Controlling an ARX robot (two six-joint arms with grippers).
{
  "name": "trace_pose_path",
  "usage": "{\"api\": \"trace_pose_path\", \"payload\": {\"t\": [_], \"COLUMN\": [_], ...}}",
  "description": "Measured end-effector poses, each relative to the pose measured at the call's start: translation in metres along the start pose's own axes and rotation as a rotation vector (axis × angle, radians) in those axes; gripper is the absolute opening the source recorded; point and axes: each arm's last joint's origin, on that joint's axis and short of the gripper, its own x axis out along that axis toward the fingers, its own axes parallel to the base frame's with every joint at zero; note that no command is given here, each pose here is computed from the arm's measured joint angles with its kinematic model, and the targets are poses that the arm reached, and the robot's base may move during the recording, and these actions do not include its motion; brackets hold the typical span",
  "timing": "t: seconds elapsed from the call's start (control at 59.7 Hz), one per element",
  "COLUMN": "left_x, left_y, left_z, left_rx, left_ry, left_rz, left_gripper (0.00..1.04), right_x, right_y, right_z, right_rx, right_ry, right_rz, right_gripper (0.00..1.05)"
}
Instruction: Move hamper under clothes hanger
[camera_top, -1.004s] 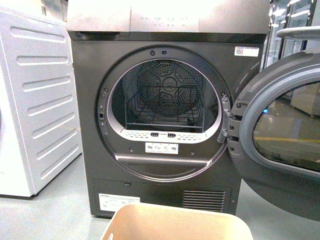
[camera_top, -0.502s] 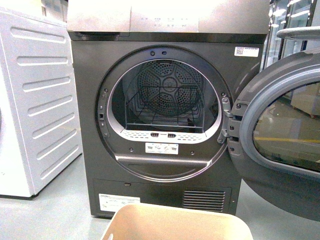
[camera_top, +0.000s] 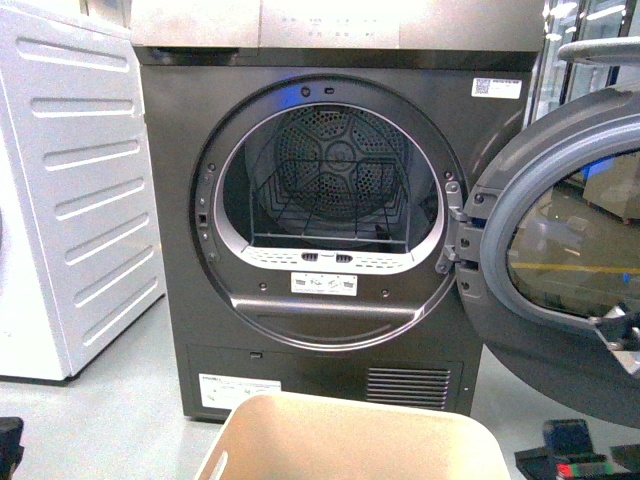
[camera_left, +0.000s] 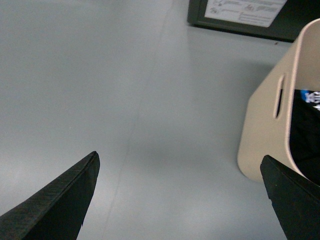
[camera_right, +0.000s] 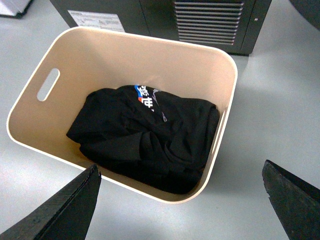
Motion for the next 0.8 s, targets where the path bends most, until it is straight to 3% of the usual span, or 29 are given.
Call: {"api": "trace_pose_path", "payload": {"t": [0.285, 0.804], "left_x": [0.065, 0.142], "left_y": [-0.011, -0.060], "left_z": [0.039, 0.038], "left_rx": [0.047, 0.131], "left_ry": [0.099, 0.192], "left_rz": [-0.033, -0.146], "left_gripper": [0.98, 0.98], "right_x": [0.059, 0.129], "right_y": [0.000, -0.013], "right_z": [0.012, 0.013], "right_rx": [-0.003, 0.000], "right_ry": [0.139, 0.257], "right_rz": [-0.016, -0.085], "right_gripper": [0.97, 0.97]}}
